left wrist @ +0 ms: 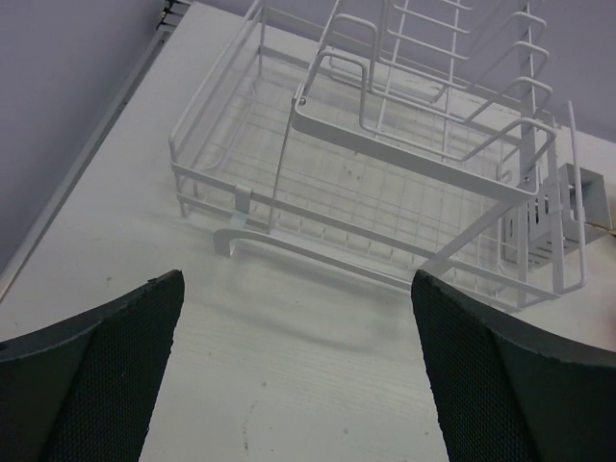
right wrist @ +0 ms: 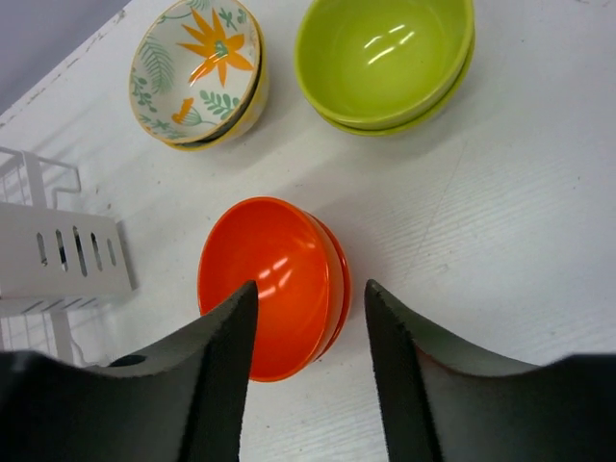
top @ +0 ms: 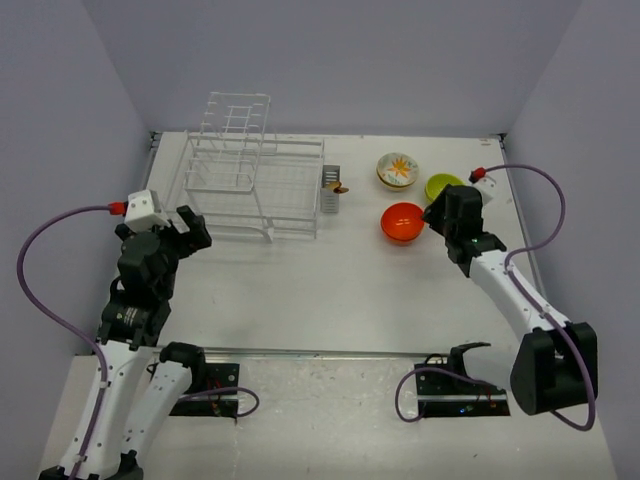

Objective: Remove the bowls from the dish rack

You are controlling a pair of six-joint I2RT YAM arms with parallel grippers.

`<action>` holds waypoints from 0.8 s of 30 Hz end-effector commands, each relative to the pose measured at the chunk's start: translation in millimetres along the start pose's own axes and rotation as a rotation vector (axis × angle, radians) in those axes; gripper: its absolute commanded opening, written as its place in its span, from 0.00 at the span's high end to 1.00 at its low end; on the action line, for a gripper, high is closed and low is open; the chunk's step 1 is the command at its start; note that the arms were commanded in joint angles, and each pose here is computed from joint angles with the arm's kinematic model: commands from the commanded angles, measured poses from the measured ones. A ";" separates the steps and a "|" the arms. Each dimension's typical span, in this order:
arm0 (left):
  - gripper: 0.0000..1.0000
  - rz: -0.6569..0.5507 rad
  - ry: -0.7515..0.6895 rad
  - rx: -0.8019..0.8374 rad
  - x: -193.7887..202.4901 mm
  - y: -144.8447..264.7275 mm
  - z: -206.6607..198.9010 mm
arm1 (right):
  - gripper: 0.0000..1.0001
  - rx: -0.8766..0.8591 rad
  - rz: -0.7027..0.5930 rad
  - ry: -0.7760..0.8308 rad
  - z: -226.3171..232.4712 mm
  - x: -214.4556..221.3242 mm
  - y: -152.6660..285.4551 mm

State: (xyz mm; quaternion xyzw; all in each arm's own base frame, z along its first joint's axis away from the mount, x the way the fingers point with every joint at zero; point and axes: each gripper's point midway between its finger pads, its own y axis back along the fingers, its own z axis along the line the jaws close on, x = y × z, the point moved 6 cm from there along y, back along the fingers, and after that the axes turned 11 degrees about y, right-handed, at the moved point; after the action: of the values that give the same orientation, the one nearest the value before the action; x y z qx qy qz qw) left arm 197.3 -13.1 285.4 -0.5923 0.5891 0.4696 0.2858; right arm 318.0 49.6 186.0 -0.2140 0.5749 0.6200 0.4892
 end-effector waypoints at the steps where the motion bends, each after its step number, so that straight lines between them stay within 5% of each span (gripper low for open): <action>1: 0.00 0.008 0.018 0.074 -2.1 -6.0 -8.2 | 0.54 0.003 0.005 0.029 -3.9 -11.1 20.0; 3: 0.00 0.002 0.002 0.057 -2.1 -7.9 -5.7 | 0.73 -0.026 -0.007 0.032 -2.6 -17.6 34.6; 5: 0.00 -0.013 -0.015 0.003 -4.1 -8.7 1.0 | 0.70 -0.091 0.009 0.064 -2.7 -21.4 63.4; 6: 0.00 -0.015 -0.018 -0.027 -4.9 -8.0 4.6 | 0.47 -0.112 0.037 0.111 -4.3 -23.9 79.4; 9: 0.00 0.011 -0.045 -0.030 -0.1 -8.1 6.6 | 0.01 -0.129 -0.005 0.168 -14.3 -39.3 129.7; 17: 0.00 0.068 -0.047 -0.061 16.4 -10.1 13.9 | 0.01 -0.139 -0.297 0.236 -56.8 -60.4 233.3; 24: 0.00 0.019 -0.021 -0.045 19.4 1.5 19.8 | 0.01 -0.346 -0.388 0.368 -51.7 -35.0 243.1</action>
State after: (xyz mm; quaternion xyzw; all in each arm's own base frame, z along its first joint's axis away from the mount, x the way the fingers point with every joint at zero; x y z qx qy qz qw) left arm 192.7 -6.8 257.9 -0.5739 0.5902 0.5004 0.2681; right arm 107.0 12.3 345.0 -0.4587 0.4806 0.5415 0.5151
